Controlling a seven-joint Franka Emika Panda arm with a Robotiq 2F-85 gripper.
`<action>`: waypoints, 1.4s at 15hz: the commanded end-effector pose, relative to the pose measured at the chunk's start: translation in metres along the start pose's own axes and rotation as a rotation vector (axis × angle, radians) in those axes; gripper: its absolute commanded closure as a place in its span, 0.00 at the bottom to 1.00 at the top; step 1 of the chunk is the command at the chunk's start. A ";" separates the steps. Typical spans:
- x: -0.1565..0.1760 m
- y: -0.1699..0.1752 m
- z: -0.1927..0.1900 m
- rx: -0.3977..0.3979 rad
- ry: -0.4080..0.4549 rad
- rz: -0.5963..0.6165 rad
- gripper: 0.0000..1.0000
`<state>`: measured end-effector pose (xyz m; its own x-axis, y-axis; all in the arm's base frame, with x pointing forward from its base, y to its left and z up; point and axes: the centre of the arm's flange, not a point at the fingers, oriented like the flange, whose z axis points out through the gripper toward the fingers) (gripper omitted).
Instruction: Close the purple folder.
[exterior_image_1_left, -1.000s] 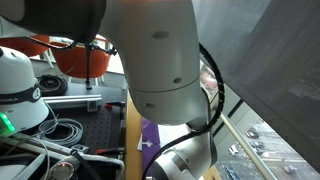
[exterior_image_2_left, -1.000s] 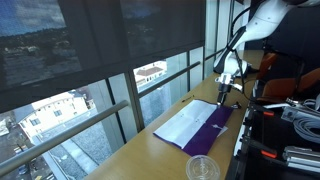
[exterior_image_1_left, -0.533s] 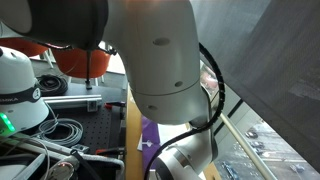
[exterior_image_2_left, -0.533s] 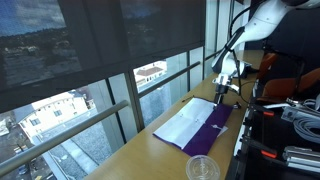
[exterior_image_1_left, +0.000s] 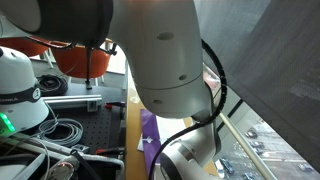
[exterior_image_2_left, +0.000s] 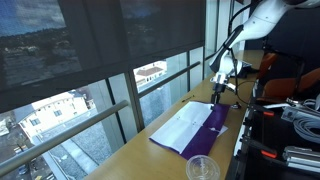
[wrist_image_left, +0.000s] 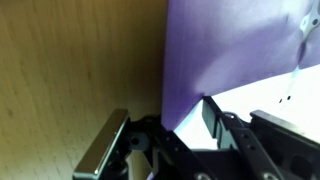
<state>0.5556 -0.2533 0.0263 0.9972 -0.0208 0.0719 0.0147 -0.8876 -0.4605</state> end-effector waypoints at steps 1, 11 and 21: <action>0.014 -0.037 -0.038 -0.054 -0.017 0.006 0.99; 0.049 -0.178 -0.161 -0.392 -0.079 -0.154 0.99; 0.048 -0.217 -0.155 -0.772 -0.078 -0.499 0.99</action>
<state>0.5979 -0.1305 0.2712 0.9201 0.3916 -0.0082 0.3835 -0.8964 0.2221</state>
